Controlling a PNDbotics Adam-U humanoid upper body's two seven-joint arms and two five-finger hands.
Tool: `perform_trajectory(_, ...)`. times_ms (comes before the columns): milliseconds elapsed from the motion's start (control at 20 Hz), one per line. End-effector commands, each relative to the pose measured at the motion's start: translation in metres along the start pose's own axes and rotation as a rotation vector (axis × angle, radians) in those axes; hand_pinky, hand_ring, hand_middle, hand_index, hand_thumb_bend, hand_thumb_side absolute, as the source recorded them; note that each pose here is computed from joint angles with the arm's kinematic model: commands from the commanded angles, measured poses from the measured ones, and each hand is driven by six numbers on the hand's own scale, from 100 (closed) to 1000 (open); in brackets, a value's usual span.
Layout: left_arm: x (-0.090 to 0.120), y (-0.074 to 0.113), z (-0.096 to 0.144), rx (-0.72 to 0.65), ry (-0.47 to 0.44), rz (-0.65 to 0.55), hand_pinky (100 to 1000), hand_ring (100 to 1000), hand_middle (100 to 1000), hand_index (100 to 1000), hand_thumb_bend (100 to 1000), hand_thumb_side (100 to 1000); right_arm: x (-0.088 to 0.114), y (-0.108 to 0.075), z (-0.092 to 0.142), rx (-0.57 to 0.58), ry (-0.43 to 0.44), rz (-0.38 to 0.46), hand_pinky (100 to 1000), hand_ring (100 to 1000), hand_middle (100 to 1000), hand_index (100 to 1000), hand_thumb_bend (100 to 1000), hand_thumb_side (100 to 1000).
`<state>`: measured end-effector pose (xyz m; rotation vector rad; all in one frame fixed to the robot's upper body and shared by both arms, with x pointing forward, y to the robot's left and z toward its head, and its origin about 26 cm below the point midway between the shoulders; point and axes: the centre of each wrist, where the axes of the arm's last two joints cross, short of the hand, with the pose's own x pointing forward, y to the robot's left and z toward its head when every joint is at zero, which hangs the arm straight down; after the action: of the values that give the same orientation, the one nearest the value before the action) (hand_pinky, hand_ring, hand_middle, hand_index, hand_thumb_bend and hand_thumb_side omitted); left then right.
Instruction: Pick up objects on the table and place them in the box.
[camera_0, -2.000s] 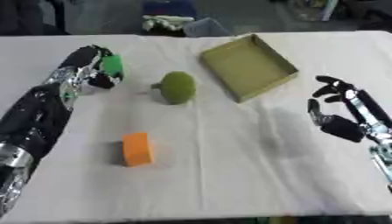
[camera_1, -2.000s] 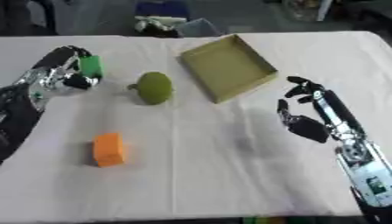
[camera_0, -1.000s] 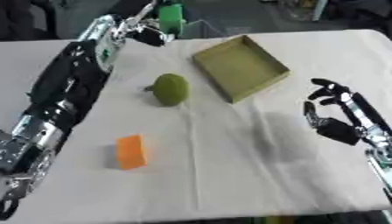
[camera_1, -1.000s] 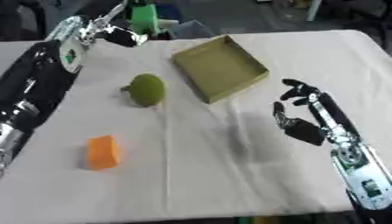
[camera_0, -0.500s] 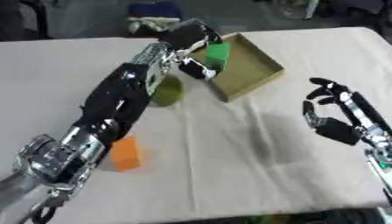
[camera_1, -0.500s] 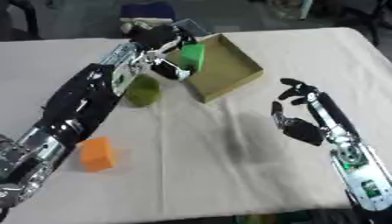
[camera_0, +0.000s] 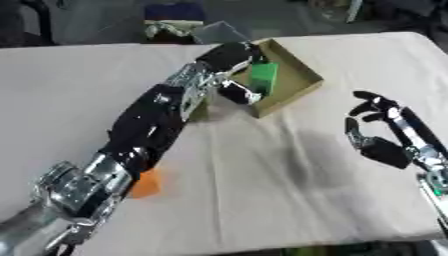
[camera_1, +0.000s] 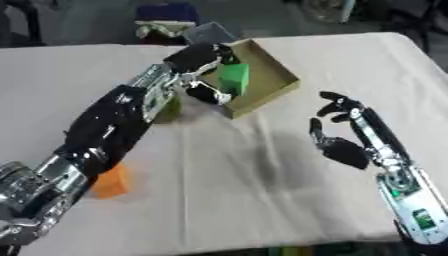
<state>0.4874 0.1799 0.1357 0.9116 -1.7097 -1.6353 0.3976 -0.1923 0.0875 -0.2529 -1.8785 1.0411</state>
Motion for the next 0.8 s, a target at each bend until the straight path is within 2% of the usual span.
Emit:
perform_trajectory(50,-0.001,0.010,-0.002,0.032,0.001,-0.032,766,793,821,874,435,567,0.007,-0.010,-0.004,-0.020,-0.030,0.007,754,821,646,927,100,446)
perform_trajectory(250,-0.004,0.008,0.000,0.041,0.017,-0.027,774,820,870,900,439,563,0.006,-0.010,-0.003,-0.021,-0.028,0.006,754,821,645,927,100,446)
perform_trajectory(450,-0.008,0.012,0.003,0.071,0.033,-0.017,763,805,846,892,415,549,0.006,-0.010,-0.003,-0.023,-0.027,0.006,754,821,645,927,100,447)
perform_trajectory(600,-0.015,0.028,0.008,0.128,0.032,0.003,737,762,784,848,379,535,0.004,-0.011,-0.001,-0.030,-0.020,0.007,754,821,645,927,100,450)
perform_trajectory(800,-0.023,0.068,0.024,0.173,-0.028,0.031,707,682,705,820,363,544,0.000,-0.013,0.003,-0.041,-0.005,0.010,753,822,644,927,100,454)
